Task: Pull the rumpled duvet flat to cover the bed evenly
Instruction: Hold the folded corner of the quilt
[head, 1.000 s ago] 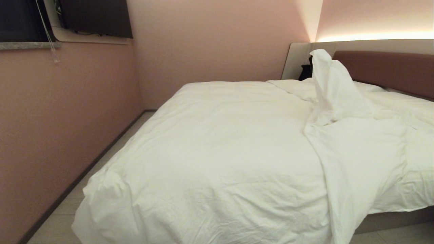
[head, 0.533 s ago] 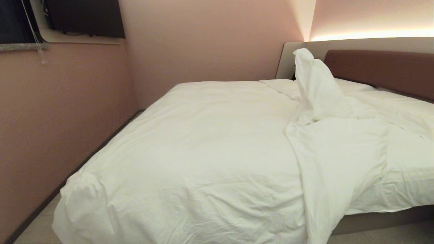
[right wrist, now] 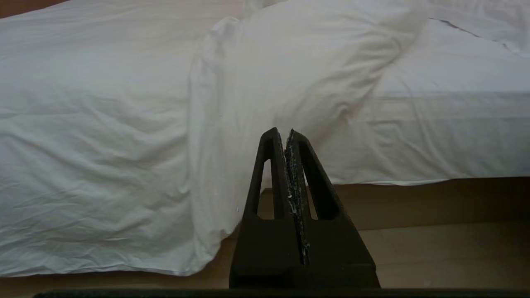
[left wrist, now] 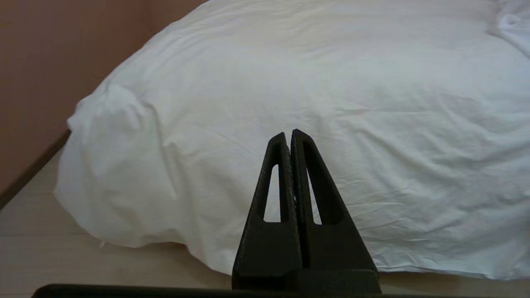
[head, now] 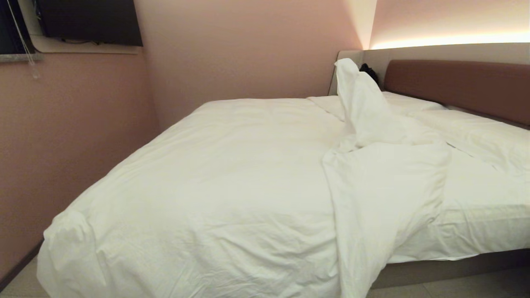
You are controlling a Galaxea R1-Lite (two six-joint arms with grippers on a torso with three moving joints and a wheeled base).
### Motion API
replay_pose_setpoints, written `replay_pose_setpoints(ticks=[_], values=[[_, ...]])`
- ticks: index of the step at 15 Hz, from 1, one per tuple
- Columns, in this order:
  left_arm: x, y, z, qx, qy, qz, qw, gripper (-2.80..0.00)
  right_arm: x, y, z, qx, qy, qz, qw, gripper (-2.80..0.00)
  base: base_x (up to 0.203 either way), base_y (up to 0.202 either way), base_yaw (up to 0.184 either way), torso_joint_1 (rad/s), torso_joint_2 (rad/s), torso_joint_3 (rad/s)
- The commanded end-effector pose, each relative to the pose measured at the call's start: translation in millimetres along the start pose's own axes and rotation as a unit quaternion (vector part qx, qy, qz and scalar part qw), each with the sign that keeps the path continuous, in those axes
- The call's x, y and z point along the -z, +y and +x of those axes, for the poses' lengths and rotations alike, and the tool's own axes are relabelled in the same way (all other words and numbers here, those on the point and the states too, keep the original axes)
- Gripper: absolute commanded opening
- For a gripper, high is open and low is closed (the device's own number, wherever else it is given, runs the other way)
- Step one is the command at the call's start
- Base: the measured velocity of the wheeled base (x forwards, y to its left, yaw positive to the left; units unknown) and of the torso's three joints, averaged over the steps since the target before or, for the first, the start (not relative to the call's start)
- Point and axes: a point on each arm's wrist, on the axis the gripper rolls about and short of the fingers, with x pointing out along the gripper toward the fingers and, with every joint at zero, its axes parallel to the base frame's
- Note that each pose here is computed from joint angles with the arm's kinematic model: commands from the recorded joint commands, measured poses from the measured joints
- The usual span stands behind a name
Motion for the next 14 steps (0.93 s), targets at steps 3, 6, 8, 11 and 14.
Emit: replay_pose_setpoints(ticks=[3, 6, 8, 11, 14], values=[[0.0, 0.0, 0.1, -0.001, 0.0, -0.001, 1.0, -2.8, 0.0, 0.0, 0.0, 0.0, 0.0, 0.0, 1.0, -2.8, 0.0, -0.199, 0.001, 0.002, 0.0, 0.002], [0.0, 0.0, 0.1, -0.001, 0.0, -0.001, 1.0, -2.8, 0.0, 0.0, 0.0, 0.0, 0.0, 0.0, 1.0, -2.8, 0.0, -0.196, 0.0, 0.004, 0.0, 0.001], [0.0, 0.0, 0.1, -0.001, 0.0, -0.001, 1.0, -2.8, 0.0, 0.0, 0.1, 0.0, 0.001, 0.0, 1.0, -2.8, 0.0, -0.197, -0.001, 0.003, 0.0, 0.001], [0.0, 0.0, 0.1, 0.0, 0.0, -0.002, 1.0, -2.8, -0.1, 0.0, 0.0, 0.0, 0.0, 0.0, 1.0, -2.8, 0.0, -0.196, 0.001, 0.005, 0.0, 0.001], [0.0, 0.0, 0.1, 0.0, 0.0, -0.003, 1.0, -2.8, 0.0, 0.0, 0.0, 0.0, 0.0, 0.0, 1.0, -2.8, 0.0, -0.194, 0.0, 0.001, 0.0, 0.0]])
